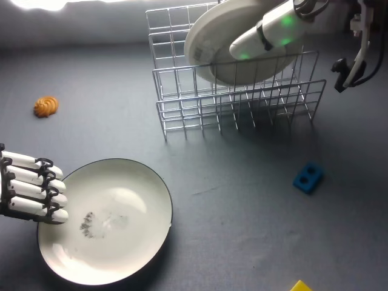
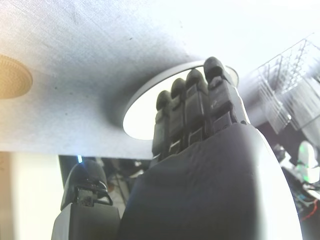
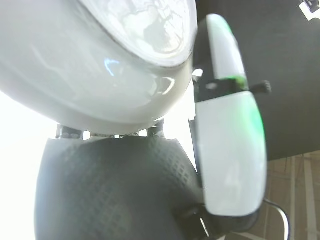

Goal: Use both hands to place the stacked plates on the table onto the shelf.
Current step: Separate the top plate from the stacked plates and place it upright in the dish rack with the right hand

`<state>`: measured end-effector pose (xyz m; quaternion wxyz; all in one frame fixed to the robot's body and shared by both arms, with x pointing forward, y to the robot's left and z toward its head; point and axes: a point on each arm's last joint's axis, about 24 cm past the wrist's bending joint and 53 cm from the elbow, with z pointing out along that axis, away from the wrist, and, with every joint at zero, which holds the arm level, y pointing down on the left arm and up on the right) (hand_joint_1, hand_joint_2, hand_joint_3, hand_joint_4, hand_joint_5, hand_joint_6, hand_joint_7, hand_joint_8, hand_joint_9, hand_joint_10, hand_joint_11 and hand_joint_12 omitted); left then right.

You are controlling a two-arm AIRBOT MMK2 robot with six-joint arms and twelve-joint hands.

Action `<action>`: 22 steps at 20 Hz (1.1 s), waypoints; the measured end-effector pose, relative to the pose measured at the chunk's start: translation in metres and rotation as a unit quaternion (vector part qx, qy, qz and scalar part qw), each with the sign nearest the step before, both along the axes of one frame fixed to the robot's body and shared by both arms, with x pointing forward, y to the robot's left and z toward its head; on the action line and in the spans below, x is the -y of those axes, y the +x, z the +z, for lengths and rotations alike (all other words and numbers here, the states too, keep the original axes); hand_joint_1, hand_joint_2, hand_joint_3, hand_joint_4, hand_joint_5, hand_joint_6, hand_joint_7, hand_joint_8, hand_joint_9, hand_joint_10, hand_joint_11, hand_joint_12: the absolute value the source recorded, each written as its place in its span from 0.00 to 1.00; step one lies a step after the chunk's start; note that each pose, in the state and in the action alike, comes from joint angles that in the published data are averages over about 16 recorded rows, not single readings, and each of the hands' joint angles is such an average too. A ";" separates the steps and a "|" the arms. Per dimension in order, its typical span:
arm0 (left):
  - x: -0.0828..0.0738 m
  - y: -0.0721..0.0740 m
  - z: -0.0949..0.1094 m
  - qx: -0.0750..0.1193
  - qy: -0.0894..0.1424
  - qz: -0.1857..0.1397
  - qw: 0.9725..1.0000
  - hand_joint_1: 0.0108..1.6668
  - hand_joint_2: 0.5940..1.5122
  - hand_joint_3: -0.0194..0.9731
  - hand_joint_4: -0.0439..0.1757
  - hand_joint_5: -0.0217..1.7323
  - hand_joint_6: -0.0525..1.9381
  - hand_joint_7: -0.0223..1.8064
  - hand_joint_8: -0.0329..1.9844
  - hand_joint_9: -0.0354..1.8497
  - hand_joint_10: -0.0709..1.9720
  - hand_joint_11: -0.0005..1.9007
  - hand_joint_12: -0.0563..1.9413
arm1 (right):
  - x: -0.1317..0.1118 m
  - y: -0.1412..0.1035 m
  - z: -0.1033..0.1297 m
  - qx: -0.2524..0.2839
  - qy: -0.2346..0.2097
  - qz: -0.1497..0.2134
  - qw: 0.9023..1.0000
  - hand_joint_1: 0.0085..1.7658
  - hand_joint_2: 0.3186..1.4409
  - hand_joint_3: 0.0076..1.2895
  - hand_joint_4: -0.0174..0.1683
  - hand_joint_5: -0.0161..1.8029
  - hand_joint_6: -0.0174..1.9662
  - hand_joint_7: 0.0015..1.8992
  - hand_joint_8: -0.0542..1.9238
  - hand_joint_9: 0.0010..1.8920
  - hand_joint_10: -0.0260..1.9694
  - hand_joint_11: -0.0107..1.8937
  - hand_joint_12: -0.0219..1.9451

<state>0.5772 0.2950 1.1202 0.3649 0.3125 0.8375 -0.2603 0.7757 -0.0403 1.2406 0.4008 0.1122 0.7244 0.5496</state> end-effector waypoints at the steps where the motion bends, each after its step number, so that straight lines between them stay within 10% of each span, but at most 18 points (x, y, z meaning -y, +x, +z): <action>1: 0.000 0.000 0.000 0.000 0.000 0.000 1.000 0.01 0.59 0.03 0.21 0.11 0.03 0.10 0.02 0.09 0.03 0.01 0.12 | 0.000 0.000 0.000 0.000 0.000 0.000 1.000 0.54 0.64 0.01 0.06 0.39 0.09 0.47 0.06 0.43 0.20 0.36 0.71; 11: 0.000 0.000 0.000 0.000 0.000 0.000 1.000 0.01 0.59 0.03 0.21 0.12 0.03 0.10 0.02 0.09 0.03 0.01 0.12 | 0.000 0.000 0.002 0.000 0.001 -0.001 1.000 0.40 0.58 0.01 0.06 0.31 0.04 0.38 0.04 0.36 0.16 0.28 0.73; 22: 0.001 -0.001 0.000 -0.001 -0.001 -0.001 1.000 0.01 0.59 0.03 0.21 0.11 0.03 0.10 0.02 0.09 0.03 0.01 0.12 | 0.001 0.001 0.007 0.005 0.001 -0.002 1.000 0.34 0.54 0.01 0.06 0.22 0.06 0.26 0.15 0.19 0.38 0.18 0.73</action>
